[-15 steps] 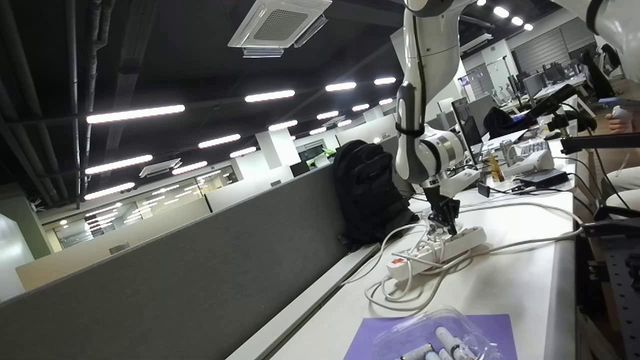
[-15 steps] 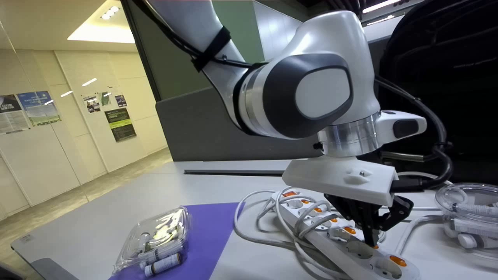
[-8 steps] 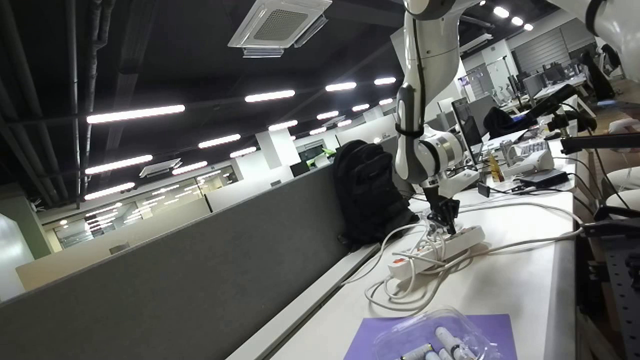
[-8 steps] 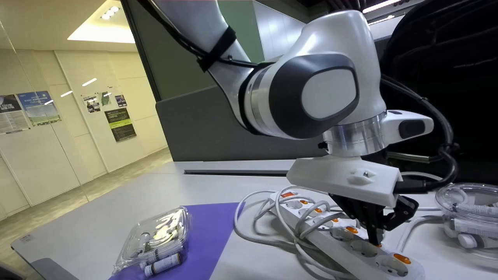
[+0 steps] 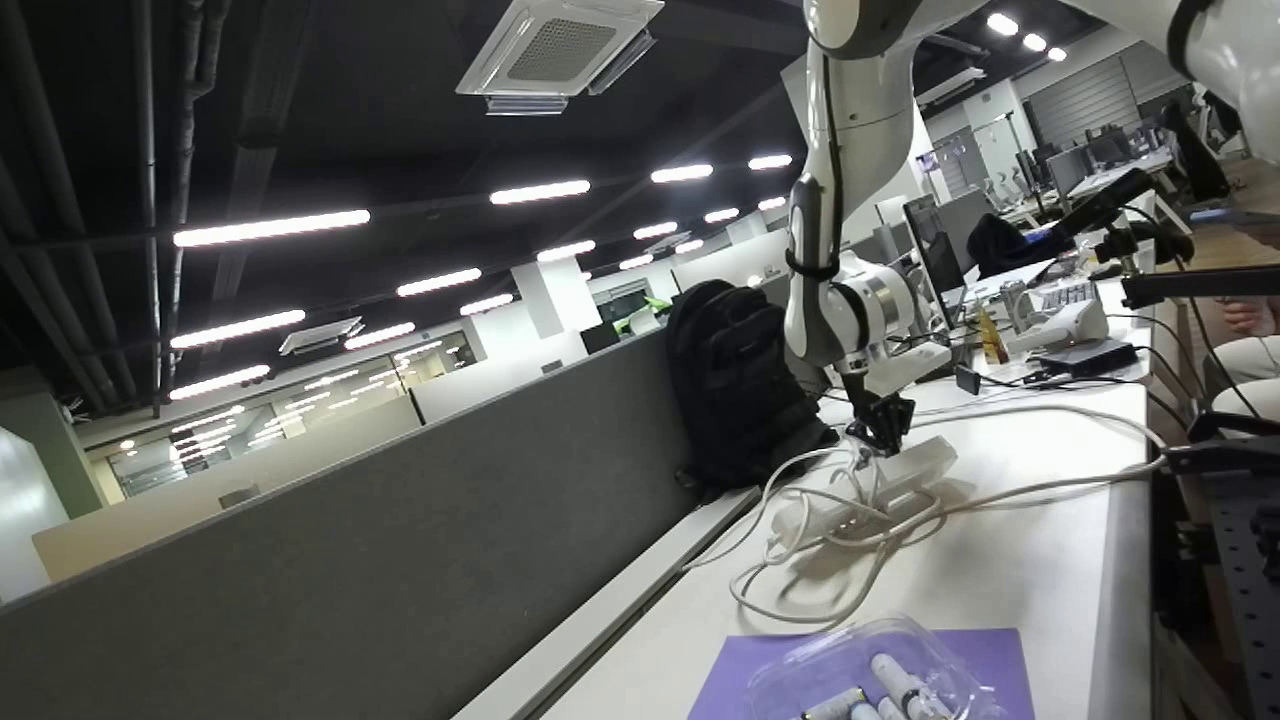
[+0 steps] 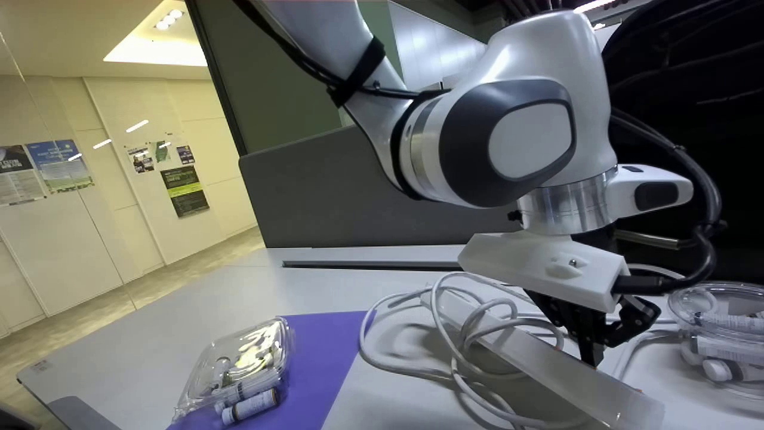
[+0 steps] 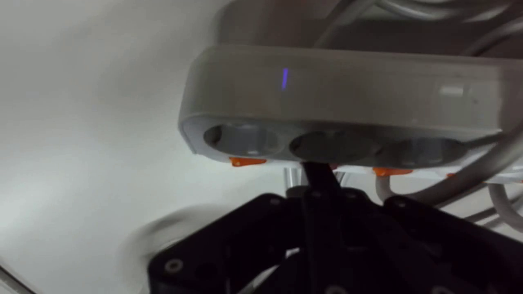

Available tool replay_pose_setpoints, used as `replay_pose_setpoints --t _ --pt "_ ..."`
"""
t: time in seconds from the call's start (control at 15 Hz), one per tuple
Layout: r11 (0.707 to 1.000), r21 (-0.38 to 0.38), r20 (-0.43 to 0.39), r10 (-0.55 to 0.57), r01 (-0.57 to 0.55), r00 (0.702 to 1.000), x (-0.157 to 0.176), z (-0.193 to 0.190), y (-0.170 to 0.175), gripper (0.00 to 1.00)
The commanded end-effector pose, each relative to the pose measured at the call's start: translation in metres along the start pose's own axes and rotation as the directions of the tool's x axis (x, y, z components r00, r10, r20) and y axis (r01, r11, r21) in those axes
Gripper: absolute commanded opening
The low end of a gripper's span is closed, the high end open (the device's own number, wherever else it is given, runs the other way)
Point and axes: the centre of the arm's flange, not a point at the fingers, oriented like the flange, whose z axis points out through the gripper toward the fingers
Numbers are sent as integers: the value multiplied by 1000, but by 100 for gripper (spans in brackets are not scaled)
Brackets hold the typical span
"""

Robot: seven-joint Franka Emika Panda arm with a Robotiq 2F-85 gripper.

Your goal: Flip a switch on the extension cord

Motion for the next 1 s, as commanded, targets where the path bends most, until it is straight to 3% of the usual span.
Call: replay_pose_setpoints --t 0.0,0.33,0.93 --pt "998 -14 29 54 -53 998 11 51 10 0" --pt "1000 -6 27 12 -12 1000 -4 67 5 0" --pt "996 67 -12 -66 66 998 -9 15 -19 0"
